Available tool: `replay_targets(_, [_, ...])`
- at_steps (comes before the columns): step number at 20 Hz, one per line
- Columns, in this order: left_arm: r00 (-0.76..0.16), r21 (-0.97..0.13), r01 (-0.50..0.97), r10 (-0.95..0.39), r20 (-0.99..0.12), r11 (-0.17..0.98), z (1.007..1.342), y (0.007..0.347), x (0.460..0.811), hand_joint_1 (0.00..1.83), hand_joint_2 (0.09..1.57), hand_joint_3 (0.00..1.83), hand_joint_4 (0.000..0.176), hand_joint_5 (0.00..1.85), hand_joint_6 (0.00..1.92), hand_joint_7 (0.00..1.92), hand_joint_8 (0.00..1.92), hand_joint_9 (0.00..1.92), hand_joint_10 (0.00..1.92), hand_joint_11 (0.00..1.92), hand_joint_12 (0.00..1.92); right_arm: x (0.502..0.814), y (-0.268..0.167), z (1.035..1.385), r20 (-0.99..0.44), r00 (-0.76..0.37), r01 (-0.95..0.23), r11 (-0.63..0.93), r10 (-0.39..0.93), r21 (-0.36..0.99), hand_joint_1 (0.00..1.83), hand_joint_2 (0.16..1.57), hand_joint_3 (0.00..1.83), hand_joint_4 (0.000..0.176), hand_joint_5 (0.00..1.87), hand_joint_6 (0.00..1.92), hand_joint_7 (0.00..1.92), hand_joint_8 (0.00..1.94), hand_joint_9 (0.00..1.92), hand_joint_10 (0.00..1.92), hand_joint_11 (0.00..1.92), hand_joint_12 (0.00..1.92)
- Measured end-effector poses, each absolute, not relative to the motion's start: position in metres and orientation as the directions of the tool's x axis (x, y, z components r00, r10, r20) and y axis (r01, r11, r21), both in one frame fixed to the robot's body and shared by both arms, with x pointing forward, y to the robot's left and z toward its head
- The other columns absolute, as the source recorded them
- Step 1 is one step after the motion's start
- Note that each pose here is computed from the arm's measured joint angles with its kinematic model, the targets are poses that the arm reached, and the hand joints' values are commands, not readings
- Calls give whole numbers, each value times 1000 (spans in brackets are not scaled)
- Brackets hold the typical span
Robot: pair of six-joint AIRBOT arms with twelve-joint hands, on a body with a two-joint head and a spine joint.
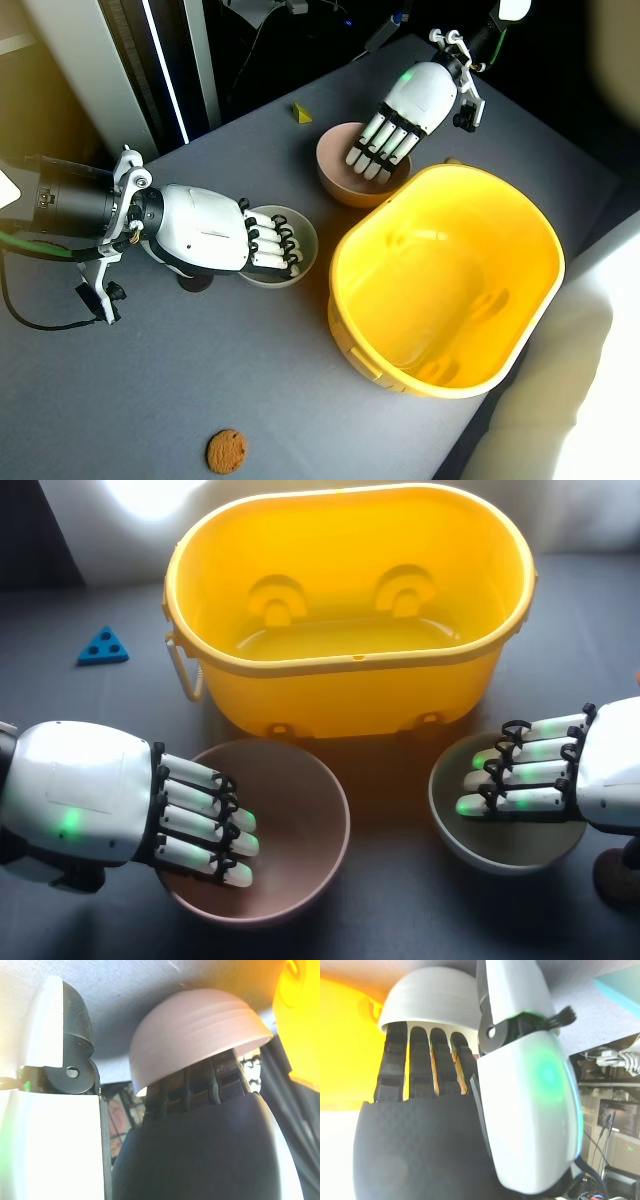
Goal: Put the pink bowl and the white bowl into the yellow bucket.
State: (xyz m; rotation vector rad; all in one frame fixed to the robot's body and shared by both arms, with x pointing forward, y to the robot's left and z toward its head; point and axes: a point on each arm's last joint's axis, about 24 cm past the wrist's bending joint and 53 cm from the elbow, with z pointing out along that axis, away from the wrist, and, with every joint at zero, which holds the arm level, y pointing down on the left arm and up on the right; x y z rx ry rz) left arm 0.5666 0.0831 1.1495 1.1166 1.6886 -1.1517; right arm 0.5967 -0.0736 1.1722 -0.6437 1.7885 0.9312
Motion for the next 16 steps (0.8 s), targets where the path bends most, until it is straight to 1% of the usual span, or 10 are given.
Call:
replay_targets(6, [-301,-258,945,229,-926,201,1149,83,566,1134,1248,10,0,660,32,650,15,576,36,135,1073,597,-74,1172,-925,-379,-766,566,-15,304,1267,1078,24,0,388,34,407,22,380,55,0,1250])
replay_targets(7, [-305,-263,944,222,-926,200,1150,82,566,1102,1217,9,0,773,1221,941,51,902,92,493,1001,597,-74,1172,-925,-379,-766,565,-14,305,1233,1122,4,0,626,51,615,31,546,96,88,1369])
replay_targets(8, [-308,-267,943,216,-927,197,1151,80,565,1102,1217,9,0,773,1221,941,51,902,92,493,1001,597,-74,1172,-925,-379,-766,566,-14,305,1233,1122,4,0,626,51,615,31,546,96,88,1369])
replay_targets(9, [-309,-271,943,211,-927,191,1153,79,564,1180,1151,28,0,867,1184,938,812,1013,90,629,931,597,-73,1172,-925,-379,-767,565,-14,305,1271,1102,0,0,730,41,716,24,644,101,199,1343])
replay_targets(10, [-309,-273,944,210,-928,184,1153,79,562,1202,1144,9,0,938,1112,898,1014,1057,82,618,996,596,-73,1172,-925,-379,-767,564,-14,306,1275,1113,2,0,822,50,832,38,753,118,347,1265])
replay_targets(11, [-310,-275,944,209,-927,181,1154,79,561,1342,1108,0,0,1072,775,945,1133,909,889,664,1053,597,-73,1172,-925,-379,-767,564,-13,306,1235,1112,12,0,903,904,995,677,903,97,502,1180])
replay_targets(12, [-314,-279,943,207,-927,182,1154,79,561,1378,1072,0,0,1186,513,1028,1054,928,1026,741,1131,597,-73,1173,-925,-379,-767,564,-13,306,1217,1137,4,0,866,1156,990,884,979,100,582,1185])
replay_targets(13, [-317,-283,942,199,-927,180,1156,78,561,1381,1072,8,0,1133,628,1017,1025,927,1084,707,1179,596,-73,1173,-925,-379,-767,564,-13,306,1339,1134,0,0,809,1212,958,918,963,937,675,1171])
replay_targets(15, [-318,-286,942,197,-928,175,1157,78,560,1389,1053,0,0,1123,703,1109,834,1000,970,724,1134,595,-71,1175,-926,-378,-772,553,-6,312,1379,1096,0,0,974,967,1013,852,960,1128,756,1169])
replay_targets(16, [-317,-284,943,199,-927,175,1156,78,560,1276,1046,1,0,1143,666,1125,820,1026,684,654,1163,594,-71,1176,-926,-378,-774,550,-5,313,1381,1085,0,0,1001,923,1038,814,969,1111,770,1153])
